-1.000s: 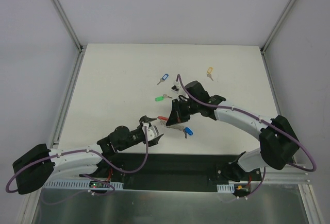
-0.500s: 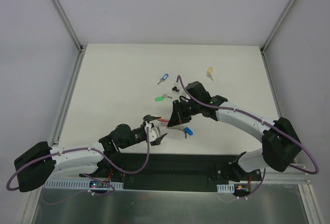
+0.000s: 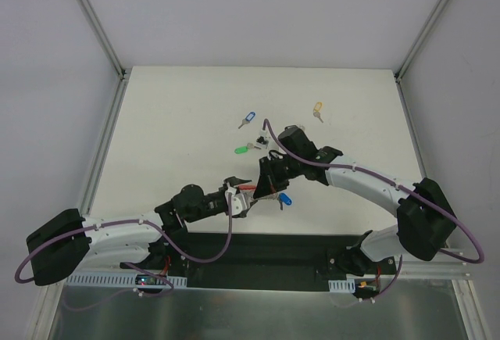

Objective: Put the keys on the keyring

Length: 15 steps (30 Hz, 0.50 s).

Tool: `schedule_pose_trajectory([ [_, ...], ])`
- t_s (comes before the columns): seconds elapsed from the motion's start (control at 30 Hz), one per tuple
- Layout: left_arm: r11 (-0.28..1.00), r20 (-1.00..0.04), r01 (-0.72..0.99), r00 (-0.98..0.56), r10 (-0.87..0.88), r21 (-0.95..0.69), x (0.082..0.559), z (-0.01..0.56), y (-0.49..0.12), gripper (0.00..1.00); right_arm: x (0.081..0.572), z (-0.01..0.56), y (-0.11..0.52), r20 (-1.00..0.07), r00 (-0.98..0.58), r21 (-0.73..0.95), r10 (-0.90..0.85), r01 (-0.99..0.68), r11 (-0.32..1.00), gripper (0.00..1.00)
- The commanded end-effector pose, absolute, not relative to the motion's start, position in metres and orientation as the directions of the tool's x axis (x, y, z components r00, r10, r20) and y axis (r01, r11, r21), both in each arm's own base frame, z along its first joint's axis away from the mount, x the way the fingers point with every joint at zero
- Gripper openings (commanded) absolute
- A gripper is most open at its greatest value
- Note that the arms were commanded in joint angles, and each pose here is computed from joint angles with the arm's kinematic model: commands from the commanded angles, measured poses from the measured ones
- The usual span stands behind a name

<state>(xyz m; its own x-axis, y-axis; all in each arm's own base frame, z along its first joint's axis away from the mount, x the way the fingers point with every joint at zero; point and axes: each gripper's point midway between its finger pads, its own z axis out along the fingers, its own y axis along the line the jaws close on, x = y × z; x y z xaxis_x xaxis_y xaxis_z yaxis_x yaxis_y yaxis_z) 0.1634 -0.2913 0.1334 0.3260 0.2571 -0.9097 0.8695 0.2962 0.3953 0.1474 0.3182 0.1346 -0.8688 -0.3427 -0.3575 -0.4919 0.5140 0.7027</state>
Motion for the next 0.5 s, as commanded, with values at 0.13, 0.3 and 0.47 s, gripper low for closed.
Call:
schedule_pose_trajectory([
  [0.13,0.251,-0.902,0.874,0.364,0.233,0.417,0.1584,0.1451,-0.3009,0.50,0.1430,0.1477,0.3194,-0.393,-0.842,0.705,-0.369,-0.534,0.467,0.01],
  [0.3,0.229,-0.904,0.883,0.362,0.226,0.411,0.1553,0.1460,-0.3044,0.45,0.1414,0.1474,0.3195,-0.393,-0.839,0.704,-0.377,-0.538,0.463,0.01],
  [0.47,0.205,-0.908,0.893,0.357,0.220,0.400,0.1514,0.1456,-0.3082,0.39,0.1420,0.1486,0.3196,-0.399,-0.837,0.702,-0.375,-0.542,0.463,0.01],
])
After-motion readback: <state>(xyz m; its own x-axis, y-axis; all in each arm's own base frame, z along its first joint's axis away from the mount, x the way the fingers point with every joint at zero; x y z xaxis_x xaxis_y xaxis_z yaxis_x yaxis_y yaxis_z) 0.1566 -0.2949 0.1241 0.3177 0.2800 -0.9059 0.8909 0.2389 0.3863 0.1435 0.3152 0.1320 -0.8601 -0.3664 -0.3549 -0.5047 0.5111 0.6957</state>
